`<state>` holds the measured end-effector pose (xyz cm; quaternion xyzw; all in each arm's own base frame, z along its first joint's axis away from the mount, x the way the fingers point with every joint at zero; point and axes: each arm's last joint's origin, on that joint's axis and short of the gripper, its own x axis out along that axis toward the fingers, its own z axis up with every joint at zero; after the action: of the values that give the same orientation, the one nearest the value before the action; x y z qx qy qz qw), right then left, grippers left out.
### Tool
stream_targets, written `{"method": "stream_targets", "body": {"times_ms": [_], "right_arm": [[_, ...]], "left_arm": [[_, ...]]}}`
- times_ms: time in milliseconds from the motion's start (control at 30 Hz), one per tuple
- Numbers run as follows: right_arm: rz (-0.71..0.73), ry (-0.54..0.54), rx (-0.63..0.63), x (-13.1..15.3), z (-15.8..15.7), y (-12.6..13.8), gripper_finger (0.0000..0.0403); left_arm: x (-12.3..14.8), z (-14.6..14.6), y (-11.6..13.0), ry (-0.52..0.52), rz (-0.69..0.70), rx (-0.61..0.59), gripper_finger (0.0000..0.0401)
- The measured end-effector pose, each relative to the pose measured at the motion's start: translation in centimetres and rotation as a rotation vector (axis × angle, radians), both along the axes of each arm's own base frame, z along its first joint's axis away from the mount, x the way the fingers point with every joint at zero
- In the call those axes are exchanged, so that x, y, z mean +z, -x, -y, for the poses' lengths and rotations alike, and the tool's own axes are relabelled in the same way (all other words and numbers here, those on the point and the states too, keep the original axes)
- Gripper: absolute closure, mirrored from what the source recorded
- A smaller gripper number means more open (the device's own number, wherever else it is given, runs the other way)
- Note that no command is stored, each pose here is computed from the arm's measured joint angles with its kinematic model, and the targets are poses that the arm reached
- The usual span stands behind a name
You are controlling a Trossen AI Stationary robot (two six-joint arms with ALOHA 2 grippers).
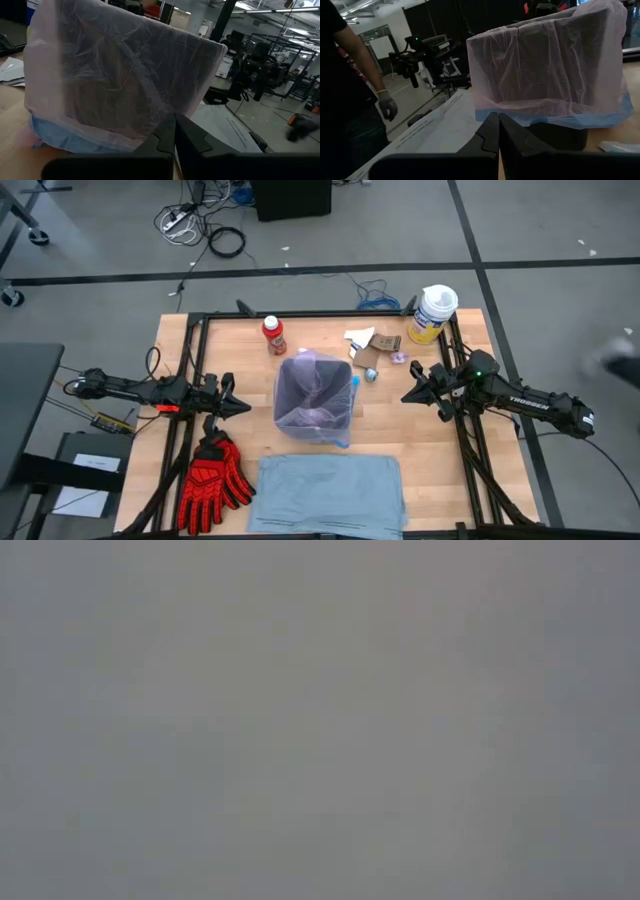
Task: Place trash/remove bag and relplace
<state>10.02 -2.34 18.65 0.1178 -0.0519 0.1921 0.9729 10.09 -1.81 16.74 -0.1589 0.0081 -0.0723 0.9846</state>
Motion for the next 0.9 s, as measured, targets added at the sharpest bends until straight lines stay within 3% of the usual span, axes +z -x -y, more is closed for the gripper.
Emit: {"method": "stream_targets", "body": {"times_ms": [300, 433, 600, 900], "right_arm": [[0.003, 0.010, -0.002, -0.01, 0.00, 0.00, 0.0402], [0.057, 0.221, -0.049, -0.29, 0.14, -0.05, 0.0402], [0.130, 0.349, -0.157, 0.07, 0.34, -0.05, 0.0402], [0.160, 0.352, -0.329, 0.55, 0.77, -0.05, 0.0402]], "left_arm": [[0.00, 0.00, 0.00, 0.000, 0.000, 0.000, 0.0382], [-0.02, 0.01, 0.00, 0.003, -0.002, -0.002, 0.0382], [-0.06, 0.09, 0.01, 0.031, -0.011, -0.032, 0.0382], [0.14, 0.07, 0.01, 0.028, 0.011, -0.025, 0.0382]]}}
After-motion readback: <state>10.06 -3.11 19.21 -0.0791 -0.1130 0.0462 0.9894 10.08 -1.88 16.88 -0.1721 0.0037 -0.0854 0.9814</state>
